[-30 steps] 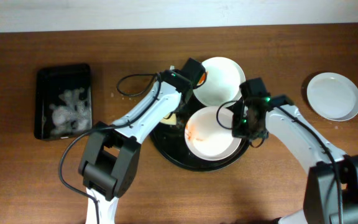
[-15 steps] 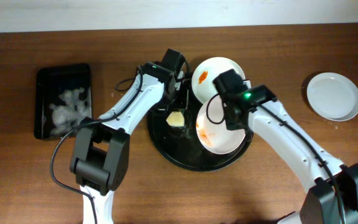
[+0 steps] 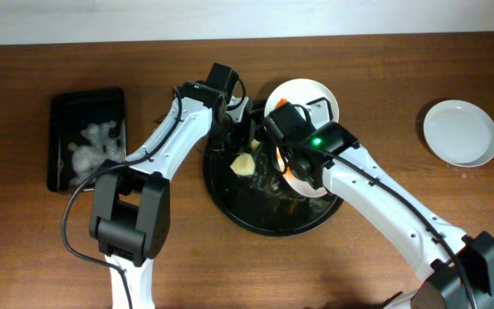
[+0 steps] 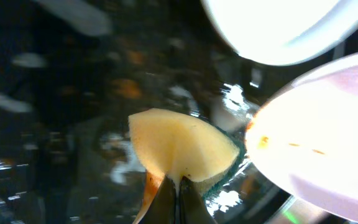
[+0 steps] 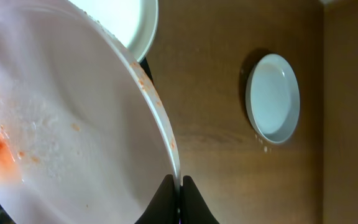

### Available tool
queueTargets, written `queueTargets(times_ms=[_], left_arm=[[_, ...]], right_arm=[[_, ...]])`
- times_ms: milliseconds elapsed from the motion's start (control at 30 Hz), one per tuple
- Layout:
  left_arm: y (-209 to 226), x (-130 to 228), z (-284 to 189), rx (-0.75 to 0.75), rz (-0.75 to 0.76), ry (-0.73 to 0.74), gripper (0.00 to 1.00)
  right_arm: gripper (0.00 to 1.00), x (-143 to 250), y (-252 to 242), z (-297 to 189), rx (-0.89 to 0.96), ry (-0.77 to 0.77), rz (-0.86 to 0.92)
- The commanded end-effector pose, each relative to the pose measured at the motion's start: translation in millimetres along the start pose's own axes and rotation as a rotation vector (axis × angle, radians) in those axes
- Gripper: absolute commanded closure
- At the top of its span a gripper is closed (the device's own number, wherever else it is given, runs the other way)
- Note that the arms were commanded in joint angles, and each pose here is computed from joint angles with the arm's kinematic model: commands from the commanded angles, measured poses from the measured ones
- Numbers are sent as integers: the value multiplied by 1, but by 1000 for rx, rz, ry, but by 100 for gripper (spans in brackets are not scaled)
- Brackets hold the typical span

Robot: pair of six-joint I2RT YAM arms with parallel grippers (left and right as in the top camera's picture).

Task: Clean dirty plates on tray and stack at the side
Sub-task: 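Scrub the pink plate's sauce smear with the sponge in the left gripper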

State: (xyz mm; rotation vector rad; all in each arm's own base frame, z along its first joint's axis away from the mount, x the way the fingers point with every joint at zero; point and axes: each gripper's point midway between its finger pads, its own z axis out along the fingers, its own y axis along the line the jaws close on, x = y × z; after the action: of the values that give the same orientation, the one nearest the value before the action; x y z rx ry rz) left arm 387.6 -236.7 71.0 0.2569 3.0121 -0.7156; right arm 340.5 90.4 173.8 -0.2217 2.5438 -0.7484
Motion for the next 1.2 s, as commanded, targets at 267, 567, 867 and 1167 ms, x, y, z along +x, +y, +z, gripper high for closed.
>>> queueTargets(times_ms=[267, 567, 867, 1167], left_arm=[[-56, 22, -18, 331, 114, 61, 100], [-60, 43, 2, 489, 87, 112, 99], [-40, 22, 20, 374, 37, 5, 99], [-17, -17, -25, 227, -25, -208, 99]], right_arm=[[96, 10, 8, -13, -89, 51, 128], [96, 18, 20, -14, -158, 101, 145], [96, 33, 31, -15, -205, 186, 213], [96, 29, 41, -17, -252, 201, 347]])
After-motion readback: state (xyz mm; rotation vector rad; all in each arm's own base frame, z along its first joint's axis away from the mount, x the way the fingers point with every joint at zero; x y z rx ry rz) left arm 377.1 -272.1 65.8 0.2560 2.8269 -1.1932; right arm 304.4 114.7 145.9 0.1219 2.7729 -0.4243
